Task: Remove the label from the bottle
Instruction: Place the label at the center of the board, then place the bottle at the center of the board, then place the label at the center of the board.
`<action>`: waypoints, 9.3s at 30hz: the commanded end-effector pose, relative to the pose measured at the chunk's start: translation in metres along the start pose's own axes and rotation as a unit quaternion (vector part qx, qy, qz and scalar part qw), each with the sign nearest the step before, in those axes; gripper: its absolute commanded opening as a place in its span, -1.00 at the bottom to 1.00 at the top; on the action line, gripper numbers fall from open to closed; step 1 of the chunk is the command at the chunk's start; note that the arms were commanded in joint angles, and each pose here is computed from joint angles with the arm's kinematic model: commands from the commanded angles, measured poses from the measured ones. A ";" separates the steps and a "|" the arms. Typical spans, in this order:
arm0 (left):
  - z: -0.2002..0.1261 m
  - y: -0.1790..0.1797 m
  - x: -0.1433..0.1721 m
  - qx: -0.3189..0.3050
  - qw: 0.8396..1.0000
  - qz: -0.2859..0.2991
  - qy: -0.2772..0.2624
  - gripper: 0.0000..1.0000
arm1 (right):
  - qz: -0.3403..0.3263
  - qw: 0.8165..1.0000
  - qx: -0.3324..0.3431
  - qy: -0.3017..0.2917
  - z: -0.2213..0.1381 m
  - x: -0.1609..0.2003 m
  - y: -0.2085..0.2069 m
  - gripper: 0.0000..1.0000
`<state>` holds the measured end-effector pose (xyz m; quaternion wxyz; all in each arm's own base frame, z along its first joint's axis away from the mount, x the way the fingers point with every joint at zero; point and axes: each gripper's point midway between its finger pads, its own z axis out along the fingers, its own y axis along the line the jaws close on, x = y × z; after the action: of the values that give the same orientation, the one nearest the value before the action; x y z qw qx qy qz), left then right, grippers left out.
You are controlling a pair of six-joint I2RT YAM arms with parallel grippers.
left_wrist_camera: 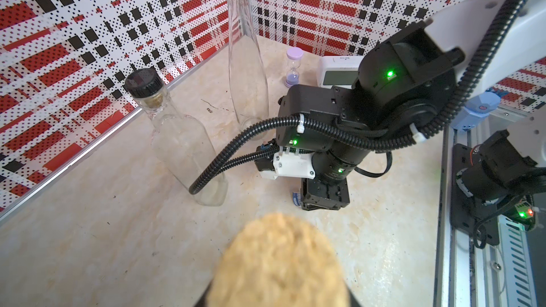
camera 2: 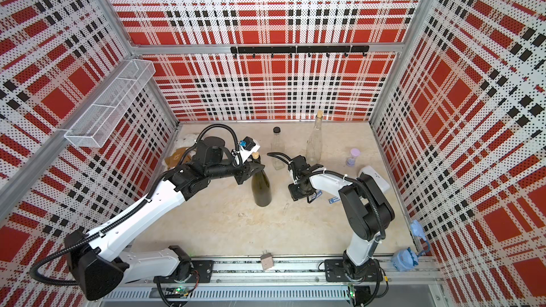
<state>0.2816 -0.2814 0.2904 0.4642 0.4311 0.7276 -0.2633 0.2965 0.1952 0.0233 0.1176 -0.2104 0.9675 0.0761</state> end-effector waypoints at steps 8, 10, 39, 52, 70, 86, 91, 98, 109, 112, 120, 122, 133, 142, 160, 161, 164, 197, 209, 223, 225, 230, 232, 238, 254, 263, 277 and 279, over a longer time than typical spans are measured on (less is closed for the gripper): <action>-0.004 0.003 -0.006 -0.007 1.000 0.005 -0.017 -1.00 | 0.000 1.000 0.012 -0.005 0.006 -0.009 -0.001 0.10; -0.004 0.003 -0.006 -0.007 1.000 0.005 -0.018 -1.00 | 0.001 1.000 0.012 -0.010 0.005 -0.010 -0.001 0.12; -0.002 0.021 0.000 -0.072 0.997 0.002 0.000 -1.00 | 0.064 0.988 -0.098 -0.097 -0.049 -0.015 0.006 0.18; -0.021 0.085 -0.028 -0.204 0.978 0.007 -0.049 -1.00 | 0.066 0.987 -0.107 -0.100 -0.047 -0.013 0.008 0.16; -0.010 0.170 -0.039 -0.222 0.968 -0.057 -0.105 -1.00 | 0.066 0.988 -0.102 -0.101 -0.046 -0.009 0.004 0.15; -0.010 0.180 -0.029 -0.229 0.965 -0.072 -0.101 -0.47 | 0.067 0.987 -0.106 -0.098 -0.043 -0.010 0.003 0.15; -0.014 0.182 -0.032 -0.237 0.963 -0.070 -0.102 -0.06 | 0.067 0.987 -0.106 -0.098 -0.042 -0.010 0.003 0.15; -0.021 0.181 -0.036 -0.244 0.961 -0.071 -0.105 0.61 | 0.066 0.987 -0.108 -0.099 -0.043 -0.010 0.004 0.15; -0.060 0.165 -0.041 -0.271 0.952 -0.088 -0.111 0.86 | 0.061 0.987 -0.112 -0.097 -0.045 -0.005 0.005 0.16; -0.074 0.156 -0.033 -0.280 0.948 -0.104 -0.108 0.88 | 0.056 0.987 -0.115 -0.098 -0.046 -0.003 0.006 0.18; -0.090 0.109 -0.004 -0.286 0.946 -0.131 -0.073 0.90 | 0.046 0.987 -0.126 -0.083 -0.050 0.002 0.011 0.34; -0.086 0.096 0.002 -0.276 0.949 -0.138 -0.070 0.91 | 0.047 0.989 -0.128 -0.059 -0.044 0.007 0.012 0.35; -0.031 0.045 0.051 -0.212 0.957 -0.197 -0.021 0.72 | 0.025 0.988 -0.140 -0.065 -0.040 0.010 0.025 0.34; 0.013 0.032 0.090 -0.148 0.955 -0.258 0.012 0.18 | -0.059 0.972 -0.207 -0.097 -0.064 0.016 0.055 0.34; 0.078 -0.024 0.103 0.105 0.956 -0.262 0.075 0.47 | -0.145 0.942 -0.277 -0.121 -0.095 0.019 0.097 0.37; 0.078 -0.027 0.103 0.111 0.957 -0.259 0.076 0.47 | -0.145 0.942 -0.277 -0.121 -0.095 0.019 0.097 0.37; 0.079 -0.035 0.105 0.123 0.958 -0.247 0.085 0.44 | -0.147 0.942 -0.278 -0.118 -0.094 0.018 0.098 0.37; 0.089 -0.081 0.127 0.192 0.949 -0.192 0.158 -0.13 | -0.157 0.938 -0.278 -0.132 -0.101 0.016 0.099 0.37; 0.091 -0.093 0.126 0.217 0.945 -0.180 0.165 -0.51 | -0.158 0.939 -0.273 -0.140 -0.102 0.014 0.098 0.36; 0.087 -0.110 0.134 0.250 0.934 -0.168 0.192 -0.26 | -0.157 0.941 -0.267 -0.138 -0.100 0.014 0.096 0.36; 0.084 -0.111 0.134 0.251 0.934 -0.166 0.191 -0.18 | -0.157 0.941 -0.267 -0.136 -0.099 0.014 0.096 0.35; 0.081 -0.114 0.134 0.255 0.933 -0.162 0.195 -0.09 | -0.157 0.940 -0.268 -0.138 -0.099 0.013 0.097 0.35; 0.082 -0.116 0.135 0.258 0.932 -0.161 0.197 -0.09 | -0.159 0.939 -0.270 -0.140 -0.101 0.012 0.097 0.35; 0.087 -0.123 0.134 0.271 0.928 -0.161 0.200 -0.08 | -0.162 0.938 -0.267 -0.153 -0.107 0.008 0.097 0.36; 0.079 -0.089 0.108 0.207 0.950 -0.186 0.140 0.51 | -0.137 0.945 -0.223 -0.195 -0.111 -0.003 0.084 0.34; 0.074 -0.072 0.106 0.187 0.944 -0.249 0.111 0.70 | -0.129 0.944 -0.191 -0.236 -0.127 -0.013 0.075 0.38; 0.072 -0.055 0.102 0.170 0.938 -0.283 0.103 0.66 | -0.146 0.941 -0.195 -0.237 -0.131 -0.011 0.079 0.39; 0.071 -0.046 0.100 0.162 0.939 -0.291 0.092 0.65 | -0.149 0.940 -0.196 -0.238 -0.131 -0.010 0.080 0.39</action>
<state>0.2435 -0.3263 0.1560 0.2006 0.3072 0.8149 -0.4486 0.2445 0.2399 0.1464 0.2857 -0.3318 0.8519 0.2872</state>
